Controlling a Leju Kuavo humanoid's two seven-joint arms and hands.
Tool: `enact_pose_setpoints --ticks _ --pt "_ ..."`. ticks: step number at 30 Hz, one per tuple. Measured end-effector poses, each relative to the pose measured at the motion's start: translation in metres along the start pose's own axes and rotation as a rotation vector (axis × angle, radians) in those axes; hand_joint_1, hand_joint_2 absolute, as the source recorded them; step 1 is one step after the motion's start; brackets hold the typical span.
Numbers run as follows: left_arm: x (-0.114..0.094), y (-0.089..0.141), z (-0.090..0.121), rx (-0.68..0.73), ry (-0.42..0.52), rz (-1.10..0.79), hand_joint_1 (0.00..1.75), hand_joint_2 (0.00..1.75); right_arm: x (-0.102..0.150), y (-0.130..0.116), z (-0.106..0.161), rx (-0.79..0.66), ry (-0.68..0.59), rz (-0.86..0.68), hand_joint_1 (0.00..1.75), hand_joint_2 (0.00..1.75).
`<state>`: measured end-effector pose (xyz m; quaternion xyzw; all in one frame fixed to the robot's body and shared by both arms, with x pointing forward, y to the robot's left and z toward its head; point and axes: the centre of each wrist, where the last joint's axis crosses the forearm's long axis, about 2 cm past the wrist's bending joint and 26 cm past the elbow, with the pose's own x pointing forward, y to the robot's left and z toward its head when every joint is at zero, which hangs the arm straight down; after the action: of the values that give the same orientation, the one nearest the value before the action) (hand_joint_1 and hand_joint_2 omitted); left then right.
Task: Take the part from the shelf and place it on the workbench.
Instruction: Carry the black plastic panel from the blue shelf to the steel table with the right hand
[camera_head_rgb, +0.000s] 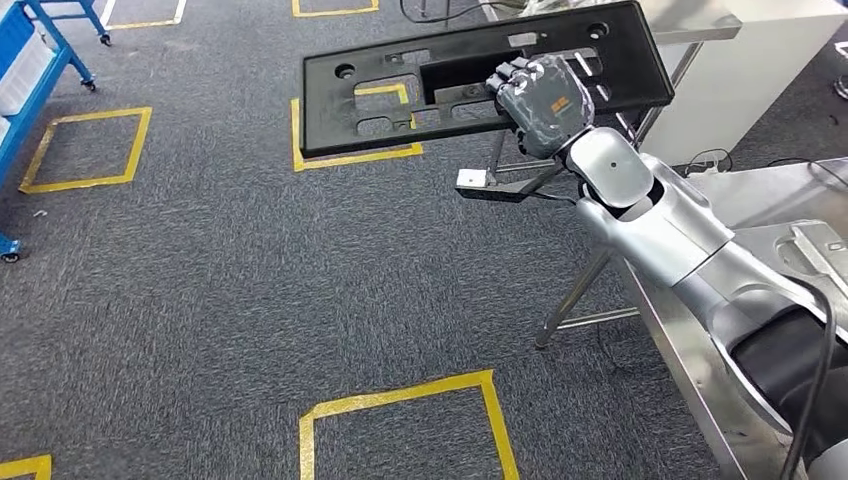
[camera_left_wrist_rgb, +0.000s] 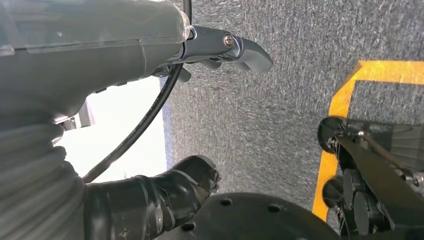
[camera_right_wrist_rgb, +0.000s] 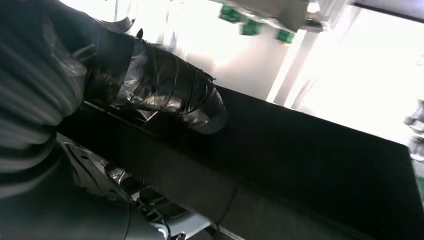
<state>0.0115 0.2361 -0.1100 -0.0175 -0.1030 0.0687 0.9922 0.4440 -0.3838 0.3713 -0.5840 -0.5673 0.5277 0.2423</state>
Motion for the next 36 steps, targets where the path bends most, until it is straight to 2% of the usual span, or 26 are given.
enact_pose_setpoints --ticks 18,23,32,36 --pt "-0.002 0.005 0.0 0.008 0.021 0.005 0.0 1.75 -0.032 0.027 0.027 0.067 0.104 -0.017 1.75 1.75" --pt "-0.002 0.005 0.0 0.009 0.03 0.005 0.0 1.75 -0.033 0.041 0.038 0.095 0.125 -0.03 1.75 1.75" --pt "0.002 0.005 -0.001 0.011 0.028 0.01 0.0 1.75 -0.048 0.045 0.048 0.103 0.176 -0.031 1.75 1.75" --pt "0.001 0.005 -0.001 0.01 0.03 0.01 0.0 1.75 -0.047 0.047 0.05 0.109 0.176 -0.036 1.75 1.75"
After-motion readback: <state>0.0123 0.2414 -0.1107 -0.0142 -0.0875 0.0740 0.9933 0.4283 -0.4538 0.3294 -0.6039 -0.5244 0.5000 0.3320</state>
